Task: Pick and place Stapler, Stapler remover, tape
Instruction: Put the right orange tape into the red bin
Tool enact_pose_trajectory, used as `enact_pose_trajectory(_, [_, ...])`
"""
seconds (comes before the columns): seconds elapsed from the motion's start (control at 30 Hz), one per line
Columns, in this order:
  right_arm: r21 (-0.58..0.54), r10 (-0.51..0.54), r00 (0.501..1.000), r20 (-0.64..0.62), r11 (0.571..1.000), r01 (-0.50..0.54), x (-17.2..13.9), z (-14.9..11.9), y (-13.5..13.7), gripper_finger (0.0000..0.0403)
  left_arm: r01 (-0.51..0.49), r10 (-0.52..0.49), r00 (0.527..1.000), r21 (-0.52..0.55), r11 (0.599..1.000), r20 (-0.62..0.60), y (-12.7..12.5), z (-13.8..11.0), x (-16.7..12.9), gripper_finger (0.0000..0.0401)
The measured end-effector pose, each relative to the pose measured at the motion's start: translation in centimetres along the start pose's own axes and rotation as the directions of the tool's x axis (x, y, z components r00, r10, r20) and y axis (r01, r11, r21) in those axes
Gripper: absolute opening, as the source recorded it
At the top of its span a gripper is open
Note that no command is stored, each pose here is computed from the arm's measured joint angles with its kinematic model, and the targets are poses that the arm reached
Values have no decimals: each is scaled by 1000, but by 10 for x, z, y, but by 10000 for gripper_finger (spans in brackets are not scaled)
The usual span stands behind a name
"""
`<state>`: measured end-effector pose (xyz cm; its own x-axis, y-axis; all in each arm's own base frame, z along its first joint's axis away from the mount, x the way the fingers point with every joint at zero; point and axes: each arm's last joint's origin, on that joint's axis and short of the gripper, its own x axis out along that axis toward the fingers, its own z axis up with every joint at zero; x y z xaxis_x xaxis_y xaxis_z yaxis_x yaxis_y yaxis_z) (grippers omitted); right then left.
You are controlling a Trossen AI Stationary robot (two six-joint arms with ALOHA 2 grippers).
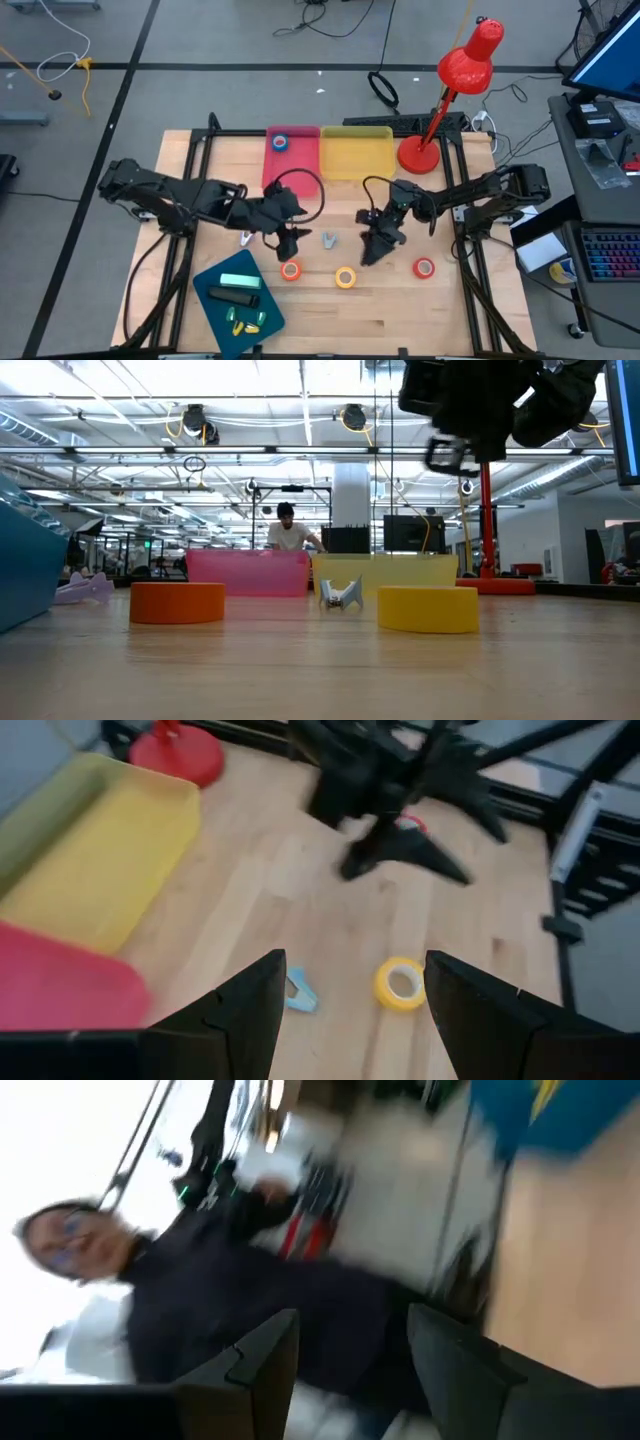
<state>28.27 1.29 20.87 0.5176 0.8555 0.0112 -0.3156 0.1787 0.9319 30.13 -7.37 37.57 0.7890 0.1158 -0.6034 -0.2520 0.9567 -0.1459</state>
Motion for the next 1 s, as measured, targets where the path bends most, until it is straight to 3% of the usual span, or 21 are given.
enact_pose_trajectory(0.1, [192,40,988,-151,981,-10,2,-8,7,180,-40,41,999,-18,999,21,-6,-5,-1,239])
enact_pose_trajectory(0.17, [290,22,982,-185,956,34,4,-16,13,180,-56,56,998,-32,998,24,-8,-13,5,239])
enact_pose_trajectory(0.3, [517,-58,973,-225,839,170,0,-35,25,180,-45,47,998,-71,996,33,-10,-30,21,239])
enact_pose_trajectory(0.5, [602,-176,976,-126,768,217,2,-53,52,180,17,-3,995,-135,991,100,-10,-57,50,239])
enact_pose_trajectory(0.63, [648,-310,949,-62,711,274,-1,-71,64,176,34,-17,994,-155,987,109,-7,-68,58,239])
enact_pose_trajectory(0.73, [696,-428,898,-99,616,370,-9,-89,67,161,33,-16,994,-153,988,109,-5,-68,60,239])
enact_pose_trajectory(1.0, [792,-625,736,-261,297,533,-38,-133,74,124,16,-1,993,-129,992,120,2,-63,63,239])
